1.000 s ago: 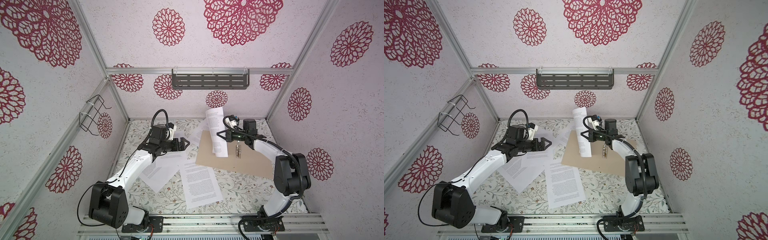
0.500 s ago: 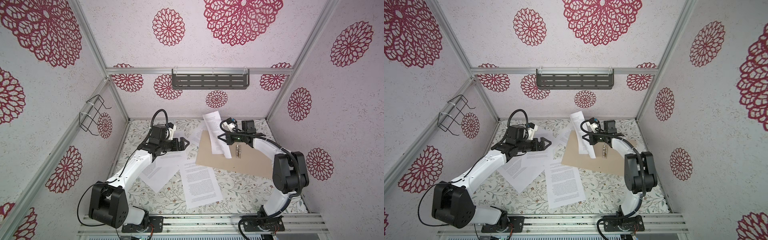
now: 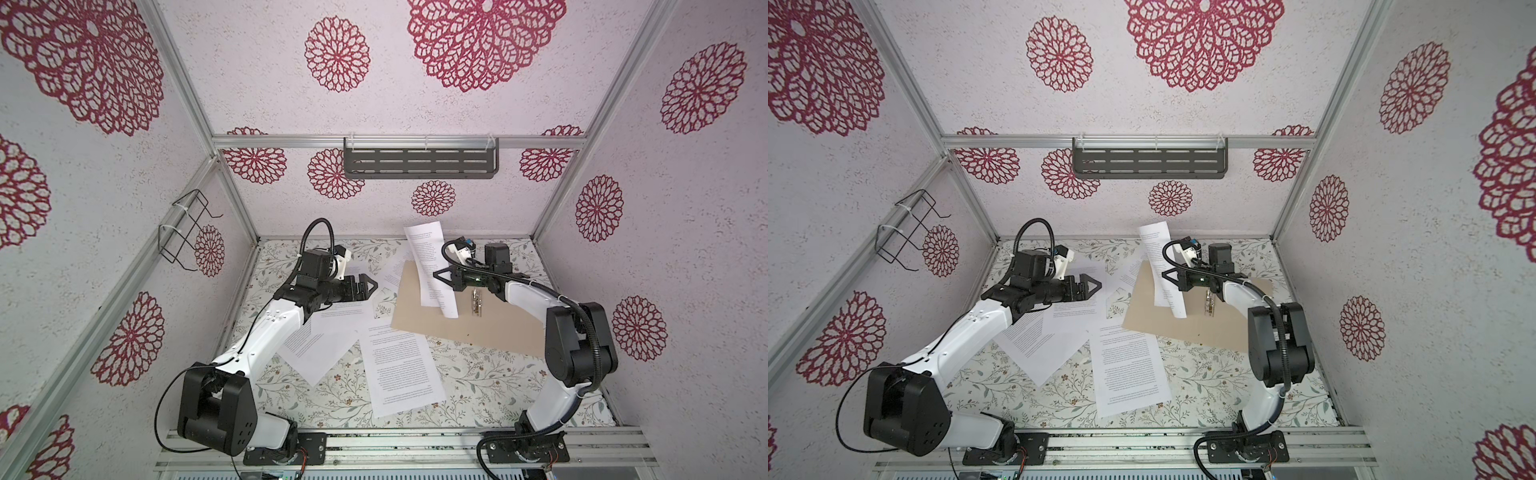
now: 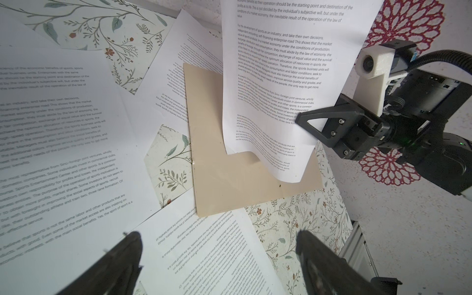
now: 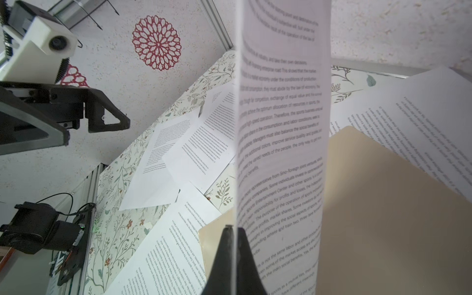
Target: Put the files into the folder
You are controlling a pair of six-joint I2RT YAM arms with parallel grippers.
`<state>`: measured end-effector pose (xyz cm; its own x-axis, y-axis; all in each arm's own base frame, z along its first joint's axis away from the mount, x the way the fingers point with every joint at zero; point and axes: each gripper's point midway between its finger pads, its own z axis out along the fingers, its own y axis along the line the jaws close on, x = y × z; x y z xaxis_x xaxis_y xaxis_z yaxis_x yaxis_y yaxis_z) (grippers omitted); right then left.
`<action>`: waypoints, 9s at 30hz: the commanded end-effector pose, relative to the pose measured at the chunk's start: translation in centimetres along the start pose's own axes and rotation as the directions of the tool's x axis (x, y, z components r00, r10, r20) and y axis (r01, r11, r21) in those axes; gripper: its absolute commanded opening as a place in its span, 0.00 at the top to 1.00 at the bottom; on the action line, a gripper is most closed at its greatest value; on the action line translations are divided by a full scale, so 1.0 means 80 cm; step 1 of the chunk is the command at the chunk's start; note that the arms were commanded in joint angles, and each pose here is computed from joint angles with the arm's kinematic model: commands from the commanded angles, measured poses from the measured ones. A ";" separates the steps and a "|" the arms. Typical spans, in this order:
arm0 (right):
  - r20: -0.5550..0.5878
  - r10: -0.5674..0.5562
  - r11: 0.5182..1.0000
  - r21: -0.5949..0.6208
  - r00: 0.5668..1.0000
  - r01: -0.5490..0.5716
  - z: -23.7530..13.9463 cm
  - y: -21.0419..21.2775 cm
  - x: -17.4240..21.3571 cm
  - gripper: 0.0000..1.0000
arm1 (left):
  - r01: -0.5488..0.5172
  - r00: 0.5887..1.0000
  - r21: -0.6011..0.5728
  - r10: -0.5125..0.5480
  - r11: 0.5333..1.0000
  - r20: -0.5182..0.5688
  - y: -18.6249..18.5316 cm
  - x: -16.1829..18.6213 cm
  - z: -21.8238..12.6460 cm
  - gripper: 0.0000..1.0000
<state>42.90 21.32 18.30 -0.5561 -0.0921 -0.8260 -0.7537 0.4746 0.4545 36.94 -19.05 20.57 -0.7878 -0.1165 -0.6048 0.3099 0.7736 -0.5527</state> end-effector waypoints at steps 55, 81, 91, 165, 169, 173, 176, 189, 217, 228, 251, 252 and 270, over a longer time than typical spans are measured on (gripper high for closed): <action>-0.128 0.159 0.986 0.070 0.979 -0.151 0.031 -0.113 0.012 1.00 | 0.046 0.999 0.013 -0.046 0.999 0.016 0.014 -0.015 0.006 0.03; -0.159 0.318 0.917 0.303 0.935 -0.261 0.046 -0.119 0.040 1.00 | 0.091 0.977 0.108 -0.068 0.990 -0.203 -0.064 0.048 0.048 0.03; -0.195 0.360 0.909 0.294 0.912 -0.296 0.047 -0.104 0.057 1.00 | 0.122 0.942 0.062 -0.096 0.991 -0.322 -0.058 0.106 0.102 0.03; -0.004 0.578 0.748 0.403 0.816 -0.528 0.013 -0.111 0.130 1.00 | 0.140 0.894 -0.079 -0.161 0.987 -0.419 -0.002 0.147 0.226 0.03; -0.007 0.576 0.754 0.393 0.818 -0.527 0.013 -0.108 0.128 1.00 | 0.150 0.886 -0.082 -0.171 0.985 -0.431 0.002 0.155 0.231 0.03; -0.002 0.572 0.754 0.396 0.820 -0.524 0.009 -0.105 0.128 0.90 | 0.145 0.886 -0.091 -0.170 0.985 -0.431 0.005 0.159 0.227 0.03; 0.005 0.568 0.750 0.408 0.823 -0.520 0.002 -0.103 0.129 0.87 | 0.143 0.887 -0.094 -0.169 0.985 -0.429 0.006 0.161 0.223 0.03; 0.007 0.588 0.736 0.409 0.809 -0.539 -0.014 -0.081 0.146 0.76 | 0.142 0.885 -0.097 -0.170 0.985 -0.434 0.010 0.166 0.225 0.03; -0.023 0.625 0.716 0.414 0.780 -0.562 -0.020 -0.055 0.190 0.98 | 0.160 0.874 -0.099 -0.187 0.982 -0.449 0.014 0.177 0.230 0.03; -0.027 0.633 0.717 0.398 0.774 -0.572 -0.012 -0.050 0.193 1.00 | 0.160 0.875 -0.096 -0.186 0.982 -0.447 0.013 0.175 0.229 0.03; 0.019 0.612 0.708 0.432 0.791 -0.558 -0.025 -0.052 0.181 0.63 | 0.154 0.888 -0.081 -0.173 0.985 -0.426 0.003 0.159 0.226 0.03; 0.022 0.603 0.712 0.435 0.797 -0.551 -0.027 -0.051 0.177 0.48 | 0.155 0.891 -0.073 -0.171 0.985 -0.421 0.000 0.155 0.226 0.03; 0.373 0.338 0.700 0.513 0.864 -0.496 -0.146 -0.026 0.032 0.01 | 0.015 0.991 0.050 -0.009 0.999 -0.131 -0.102 0.032 0.063 0.03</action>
<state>39.02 11.24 19.01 -0.6230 0.3531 -0.6980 -0.1413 0.8268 0.5445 36.80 -30.82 20.55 -0.8653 -0.0406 -0.4996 0.3342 0.6961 -0.6354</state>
